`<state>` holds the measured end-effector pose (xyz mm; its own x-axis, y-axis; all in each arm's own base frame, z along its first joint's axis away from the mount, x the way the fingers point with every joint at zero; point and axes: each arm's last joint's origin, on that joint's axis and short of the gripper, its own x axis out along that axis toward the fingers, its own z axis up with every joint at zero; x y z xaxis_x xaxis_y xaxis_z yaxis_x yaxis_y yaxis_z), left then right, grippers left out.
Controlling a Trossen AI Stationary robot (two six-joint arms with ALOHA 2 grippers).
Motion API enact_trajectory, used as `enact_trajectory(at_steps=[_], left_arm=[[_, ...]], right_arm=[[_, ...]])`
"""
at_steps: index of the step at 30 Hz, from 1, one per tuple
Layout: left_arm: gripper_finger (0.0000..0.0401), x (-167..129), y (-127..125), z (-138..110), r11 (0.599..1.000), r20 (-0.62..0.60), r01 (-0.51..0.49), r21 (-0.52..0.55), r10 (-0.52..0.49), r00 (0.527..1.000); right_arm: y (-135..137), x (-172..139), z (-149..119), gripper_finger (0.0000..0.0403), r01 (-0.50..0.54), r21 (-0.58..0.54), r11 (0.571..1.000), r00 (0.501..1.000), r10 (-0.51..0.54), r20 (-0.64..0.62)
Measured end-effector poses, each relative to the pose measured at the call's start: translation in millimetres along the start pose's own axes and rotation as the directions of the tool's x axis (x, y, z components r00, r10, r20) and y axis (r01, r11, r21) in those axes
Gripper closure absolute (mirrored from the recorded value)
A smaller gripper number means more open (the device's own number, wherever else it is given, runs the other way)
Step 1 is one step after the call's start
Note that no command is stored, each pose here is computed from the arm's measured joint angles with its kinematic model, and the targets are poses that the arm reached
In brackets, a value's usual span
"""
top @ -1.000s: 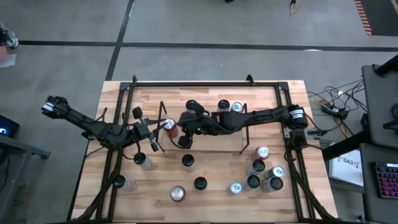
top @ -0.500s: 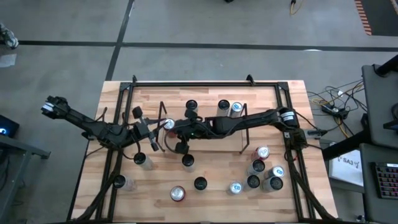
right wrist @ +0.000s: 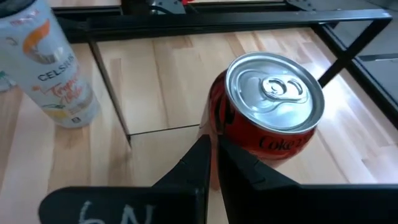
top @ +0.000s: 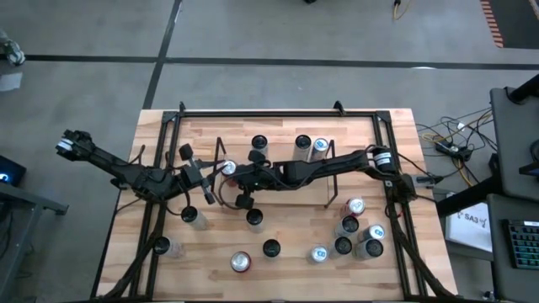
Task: Place canned beverage on shelf
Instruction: Put the left red and black soda can on the shelf
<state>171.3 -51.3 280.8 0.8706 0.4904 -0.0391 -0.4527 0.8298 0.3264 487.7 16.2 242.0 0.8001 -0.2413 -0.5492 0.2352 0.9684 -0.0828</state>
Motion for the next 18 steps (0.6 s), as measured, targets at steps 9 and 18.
enact_trajectory(at_steps=[9, 18], left_arm=[[0.0355, 0.0, 0.0, 0.0, 1.000, 0.000, 0.000, 0.001, 0.000, 1.000], [0.0355, 0.0, 0.0, 0.0, 1.000, 0.000, 0.000, 0.001, 0.000, 1.000]], right_arm=[[-6.6, 1.9, 1.6, 0.0385, 0.038, 0.017, 0.999, 0.999, -0.038, 0.014], [-5.9, 1.9, 5.1, 0.0385, 0.007, 0.024, 1.000, 0.999, -0.008, 0.047]])
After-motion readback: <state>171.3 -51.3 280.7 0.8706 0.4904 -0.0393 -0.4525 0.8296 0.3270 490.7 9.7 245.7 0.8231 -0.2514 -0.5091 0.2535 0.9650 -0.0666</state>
